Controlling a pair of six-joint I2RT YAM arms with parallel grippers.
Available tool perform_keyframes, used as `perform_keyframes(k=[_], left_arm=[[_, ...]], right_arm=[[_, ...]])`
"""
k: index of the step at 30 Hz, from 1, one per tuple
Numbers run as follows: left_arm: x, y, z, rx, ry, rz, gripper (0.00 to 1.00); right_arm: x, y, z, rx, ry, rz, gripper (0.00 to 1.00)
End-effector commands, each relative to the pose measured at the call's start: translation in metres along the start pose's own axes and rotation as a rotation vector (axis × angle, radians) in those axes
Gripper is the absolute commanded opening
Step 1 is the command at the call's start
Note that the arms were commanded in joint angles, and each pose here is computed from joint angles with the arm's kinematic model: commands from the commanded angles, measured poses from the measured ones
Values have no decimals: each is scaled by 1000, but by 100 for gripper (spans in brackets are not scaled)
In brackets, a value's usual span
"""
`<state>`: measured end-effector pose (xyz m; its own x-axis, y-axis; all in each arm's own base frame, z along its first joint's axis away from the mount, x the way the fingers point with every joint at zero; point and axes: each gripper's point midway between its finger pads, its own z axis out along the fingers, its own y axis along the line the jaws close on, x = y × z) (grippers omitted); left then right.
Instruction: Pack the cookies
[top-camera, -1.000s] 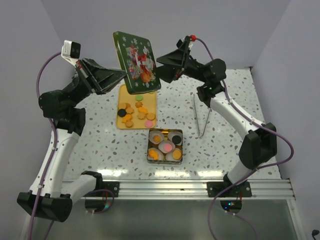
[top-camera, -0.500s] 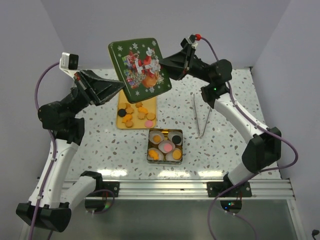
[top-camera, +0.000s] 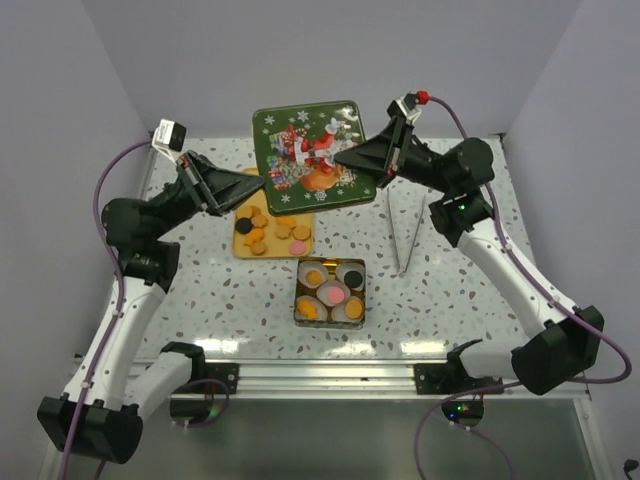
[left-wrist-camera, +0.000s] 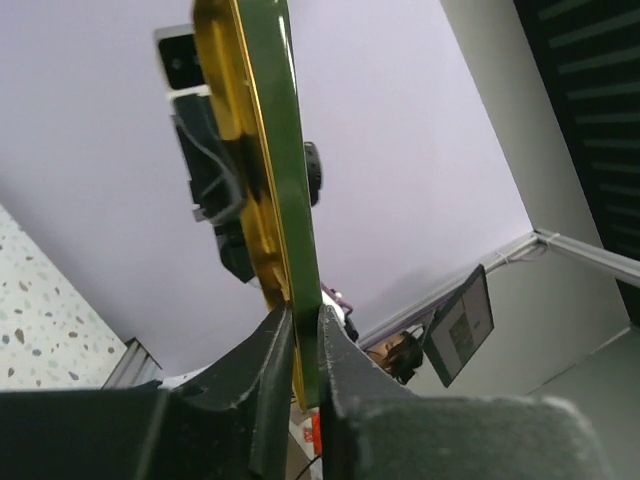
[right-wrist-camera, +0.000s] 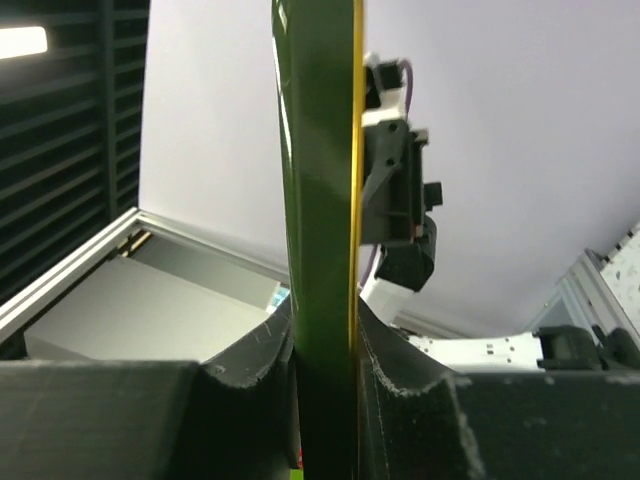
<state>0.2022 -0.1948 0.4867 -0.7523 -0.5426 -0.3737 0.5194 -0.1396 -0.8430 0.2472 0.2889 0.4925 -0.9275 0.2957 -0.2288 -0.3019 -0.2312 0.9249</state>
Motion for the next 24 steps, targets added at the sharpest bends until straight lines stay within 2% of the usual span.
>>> perform_keyframes(k=[1,7,15,24], left_arm=[[-5,55,-1,-151,-5,-47,20],[-4,85,-5,-259,15,-40,46],[5,120,-16,-344,26,-63,61],[26,169,-38,-442,55,-105,74]], right_arm=[[35,14,-10,9,70,-77,9],[44,-6,-25,125,39,-113,7],[52,-59,-52,323,-30,-91,0],[63,-136,-98,572,-149,-17,0]])
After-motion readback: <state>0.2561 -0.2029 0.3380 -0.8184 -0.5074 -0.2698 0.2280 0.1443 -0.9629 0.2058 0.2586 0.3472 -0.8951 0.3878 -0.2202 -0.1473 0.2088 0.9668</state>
